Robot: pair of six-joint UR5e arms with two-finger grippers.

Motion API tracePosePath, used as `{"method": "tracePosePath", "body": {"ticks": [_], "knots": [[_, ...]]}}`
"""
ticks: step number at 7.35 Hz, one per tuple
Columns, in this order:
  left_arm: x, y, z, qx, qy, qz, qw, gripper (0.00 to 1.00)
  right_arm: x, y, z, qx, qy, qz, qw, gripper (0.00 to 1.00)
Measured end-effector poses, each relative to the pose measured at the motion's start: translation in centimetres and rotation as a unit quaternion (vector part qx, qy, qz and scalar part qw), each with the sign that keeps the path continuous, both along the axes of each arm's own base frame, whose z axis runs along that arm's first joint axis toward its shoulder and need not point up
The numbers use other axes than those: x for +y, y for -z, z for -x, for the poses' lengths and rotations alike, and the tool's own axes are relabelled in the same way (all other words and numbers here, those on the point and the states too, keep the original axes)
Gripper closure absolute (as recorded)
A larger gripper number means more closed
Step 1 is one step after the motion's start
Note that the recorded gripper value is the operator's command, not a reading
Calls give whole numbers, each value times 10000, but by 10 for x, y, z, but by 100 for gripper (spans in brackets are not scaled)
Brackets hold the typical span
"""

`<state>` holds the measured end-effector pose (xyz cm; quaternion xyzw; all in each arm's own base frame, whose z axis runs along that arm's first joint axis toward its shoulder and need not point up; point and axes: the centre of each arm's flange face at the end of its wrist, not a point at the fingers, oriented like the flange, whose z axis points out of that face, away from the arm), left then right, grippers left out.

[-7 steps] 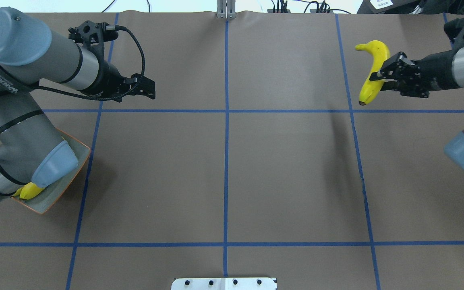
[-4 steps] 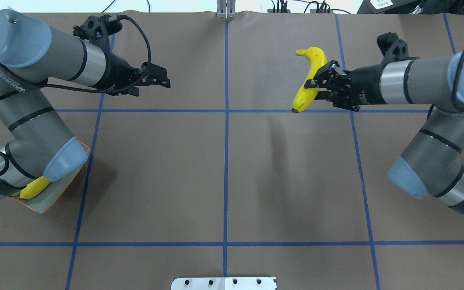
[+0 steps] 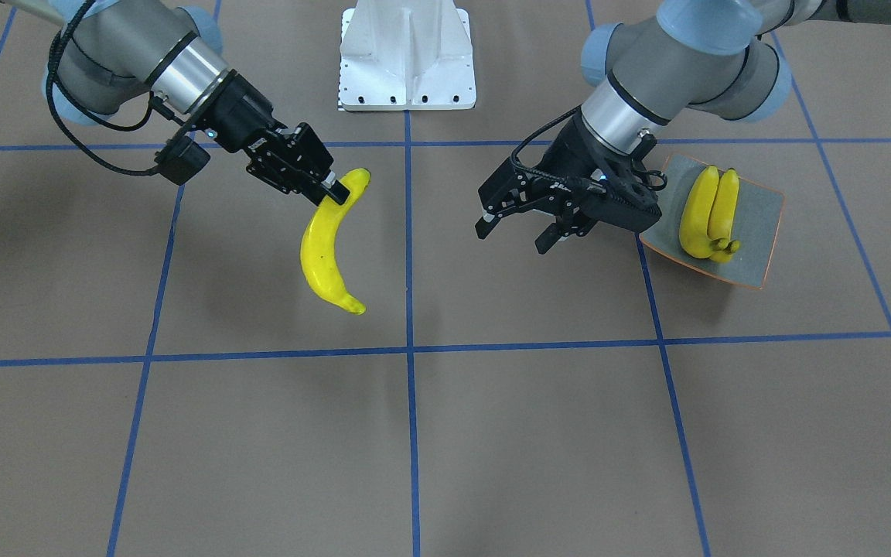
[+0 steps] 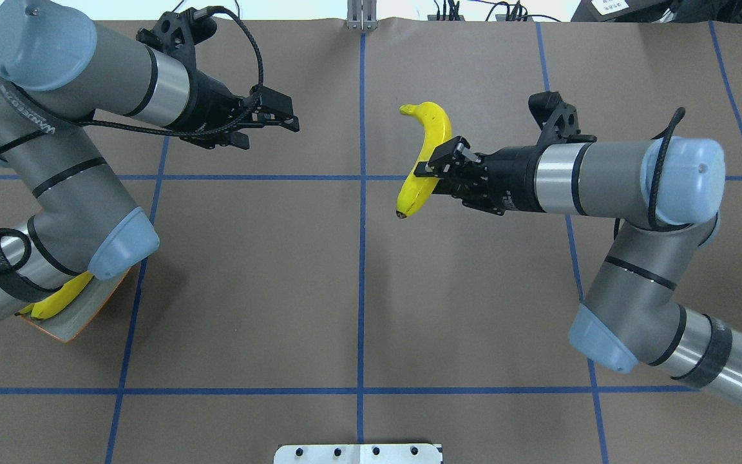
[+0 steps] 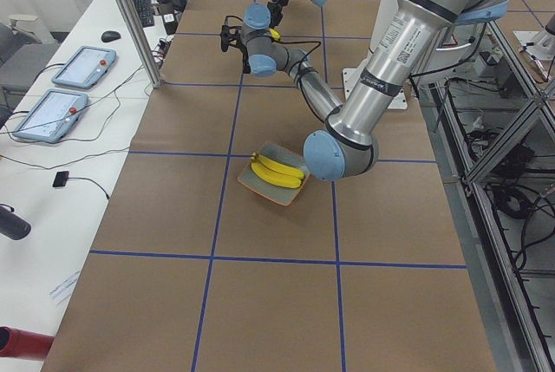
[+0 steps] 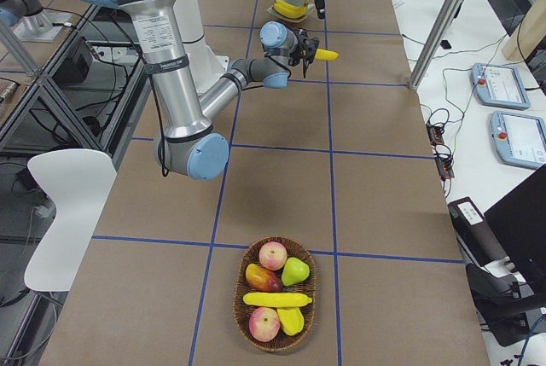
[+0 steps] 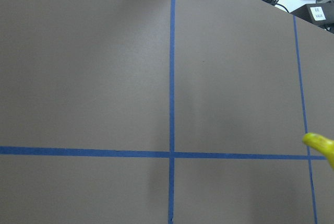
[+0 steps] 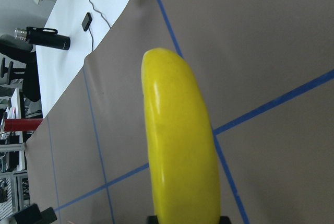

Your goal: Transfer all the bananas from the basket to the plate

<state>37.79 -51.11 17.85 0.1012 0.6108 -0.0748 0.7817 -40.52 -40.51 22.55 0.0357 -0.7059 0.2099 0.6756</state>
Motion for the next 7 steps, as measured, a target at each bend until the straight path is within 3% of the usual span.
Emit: {"method": "tracePosePath", "body": {"ticks": [3, 7], "knots": [[9, 24, -15, 145, -369, -38, 9992, 1, 35, 20, 38, -10, 315, -537, 9981, 100], [27, 46, -43, 365, -535, 378, 9972, 1, 56, 45, 66, -125, 165, -779, 9967, 100]]}}
